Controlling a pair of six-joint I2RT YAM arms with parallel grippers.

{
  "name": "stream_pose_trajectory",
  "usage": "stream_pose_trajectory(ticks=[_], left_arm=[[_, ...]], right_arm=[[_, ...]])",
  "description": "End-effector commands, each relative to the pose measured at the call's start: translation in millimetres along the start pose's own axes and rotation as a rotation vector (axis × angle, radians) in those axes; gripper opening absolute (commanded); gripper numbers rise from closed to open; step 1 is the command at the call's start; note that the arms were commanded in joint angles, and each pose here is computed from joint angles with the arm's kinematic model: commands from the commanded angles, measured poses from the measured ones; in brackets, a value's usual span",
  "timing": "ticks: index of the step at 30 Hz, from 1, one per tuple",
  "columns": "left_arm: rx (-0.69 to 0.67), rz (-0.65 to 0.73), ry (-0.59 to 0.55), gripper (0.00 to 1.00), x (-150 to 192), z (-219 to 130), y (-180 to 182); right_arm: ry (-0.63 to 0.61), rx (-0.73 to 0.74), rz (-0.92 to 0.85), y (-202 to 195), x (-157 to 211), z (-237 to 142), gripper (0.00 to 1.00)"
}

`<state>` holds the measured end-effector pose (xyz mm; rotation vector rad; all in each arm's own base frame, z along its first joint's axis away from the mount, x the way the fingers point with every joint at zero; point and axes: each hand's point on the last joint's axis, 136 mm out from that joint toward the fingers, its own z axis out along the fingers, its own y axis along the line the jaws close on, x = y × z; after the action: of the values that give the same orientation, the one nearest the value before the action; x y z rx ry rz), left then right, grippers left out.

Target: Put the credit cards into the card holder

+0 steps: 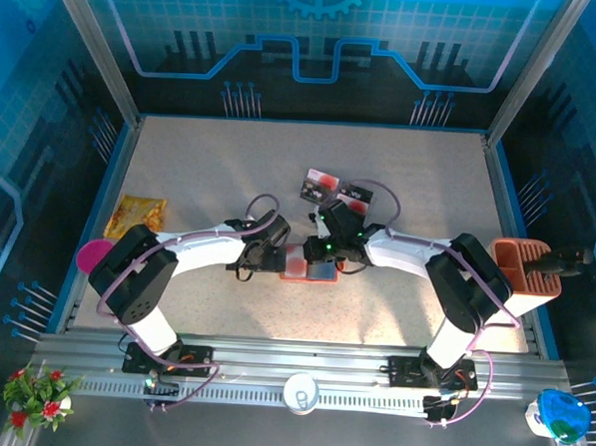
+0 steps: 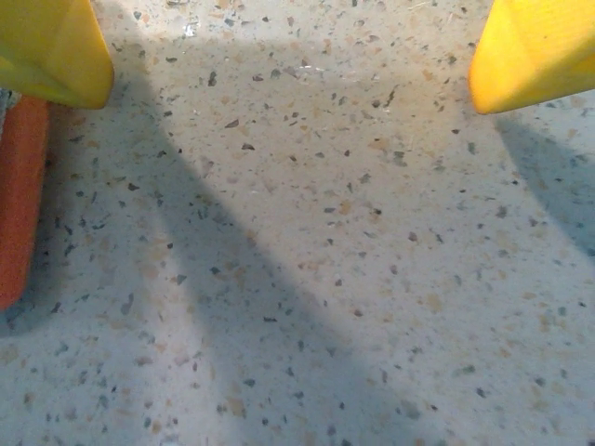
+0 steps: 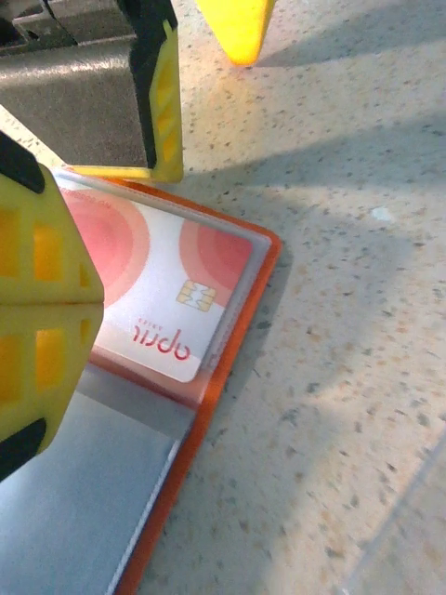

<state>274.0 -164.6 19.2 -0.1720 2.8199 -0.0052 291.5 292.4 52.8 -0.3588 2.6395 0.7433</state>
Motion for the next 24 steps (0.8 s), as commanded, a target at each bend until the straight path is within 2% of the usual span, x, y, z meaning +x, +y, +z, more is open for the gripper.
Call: stream_pose_trajectory(ticks=[1,5,24], left_arm=[[-0.027,-0.041,-0.018,0.99,-4.8,-7.2,13.1],[-0.059,-0.052,-0.002,0.99,-5.9,-1.8,20.6],[-0.081,0.014,0.058,0.99,-5.9,18.6,11.7]], right_arm=[[0.003,0.038,-0.021,-6.9,-3.0,-5.7,0.00],[0.021,0.037,-0.017,-8.2,0.4,0.7,0.00],[0.104,0.046,-0.047,-1.8,20.7,25.0,0.00]])
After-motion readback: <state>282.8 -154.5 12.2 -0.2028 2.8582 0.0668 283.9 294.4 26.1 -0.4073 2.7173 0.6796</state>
